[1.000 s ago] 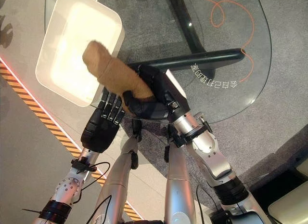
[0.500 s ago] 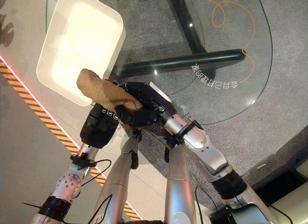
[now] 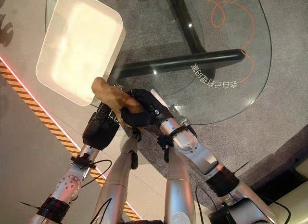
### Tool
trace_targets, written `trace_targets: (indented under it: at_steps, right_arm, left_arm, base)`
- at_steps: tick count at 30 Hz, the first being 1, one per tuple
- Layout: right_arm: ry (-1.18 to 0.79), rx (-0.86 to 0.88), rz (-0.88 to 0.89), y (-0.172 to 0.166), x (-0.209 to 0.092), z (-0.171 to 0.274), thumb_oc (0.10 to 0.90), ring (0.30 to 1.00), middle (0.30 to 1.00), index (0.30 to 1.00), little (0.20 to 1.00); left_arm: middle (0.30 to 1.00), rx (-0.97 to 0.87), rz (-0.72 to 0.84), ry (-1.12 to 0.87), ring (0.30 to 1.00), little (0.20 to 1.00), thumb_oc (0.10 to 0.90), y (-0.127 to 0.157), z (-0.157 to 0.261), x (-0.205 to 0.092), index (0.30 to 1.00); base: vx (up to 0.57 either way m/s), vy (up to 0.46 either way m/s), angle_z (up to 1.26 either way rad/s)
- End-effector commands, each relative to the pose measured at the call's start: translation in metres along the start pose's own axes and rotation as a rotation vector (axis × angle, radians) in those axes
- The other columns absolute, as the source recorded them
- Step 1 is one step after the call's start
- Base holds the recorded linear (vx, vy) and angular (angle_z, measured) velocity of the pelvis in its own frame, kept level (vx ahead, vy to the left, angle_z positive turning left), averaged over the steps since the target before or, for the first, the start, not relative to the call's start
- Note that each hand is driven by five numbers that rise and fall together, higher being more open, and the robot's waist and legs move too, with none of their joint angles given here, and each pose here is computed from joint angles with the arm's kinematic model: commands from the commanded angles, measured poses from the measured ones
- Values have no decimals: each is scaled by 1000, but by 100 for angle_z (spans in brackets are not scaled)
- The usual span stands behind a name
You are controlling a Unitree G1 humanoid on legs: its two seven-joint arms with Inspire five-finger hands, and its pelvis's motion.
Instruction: Wipe the table with a cloth and put it in the basket.
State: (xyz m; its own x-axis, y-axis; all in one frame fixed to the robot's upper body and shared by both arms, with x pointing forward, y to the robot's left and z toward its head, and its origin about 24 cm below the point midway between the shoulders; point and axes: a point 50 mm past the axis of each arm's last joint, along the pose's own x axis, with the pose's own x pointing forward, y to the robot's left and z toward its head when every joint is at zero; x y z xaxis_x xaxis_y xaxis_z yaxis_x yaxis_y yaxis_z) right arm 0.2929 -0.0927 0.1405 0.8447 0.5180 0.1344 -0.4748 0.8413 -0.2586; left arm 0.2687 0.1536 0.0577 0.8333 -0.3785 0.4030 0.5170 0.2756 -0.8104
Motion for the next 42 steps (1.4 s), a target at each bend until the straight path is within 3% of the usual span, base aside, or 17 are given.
trace_targets:
  at_steps: [1,15,21,27,35,42]
  right_arm:
    - [-66,127,94,34,3,12,100,300,300,300,200]
    - [-214,387,39,27,-1,25,100,300,300,300,200]
    - [-254,397,49,25,-4,32,100,300,300,300,200]
    - [-211,304,176,36,-6,30,100,300,300,300,200]
    - [-98,-67,462,49,-8,23,100,300,300,300,200]
    - [-33,-194,525,43,-6,18,100,300,300,300,200]
  left_arm:
    - [900,-10,-492,59,900,900,800,-73,-17,36,900]
    - [900,-32,-480,52,900,900,800,-72,-18,36,900]
    - [900,-37,-471,50,900,900,800,-71,-17,34,900]
    - [900,-41,-471,38,900,900,800,-72,-15,33,900]
    - [900,-32,-472,62,900,900,800,-72,-11,34,900]
    - [900,-23,-474,90,900,900,800,-71,-10,35,900]
  base:
    - [0,0,0]
    - [0,0,0]
    - [0,0,0]
    - [0,0,0]
    - [-5,-27,1]
    - [-10,-29,5]
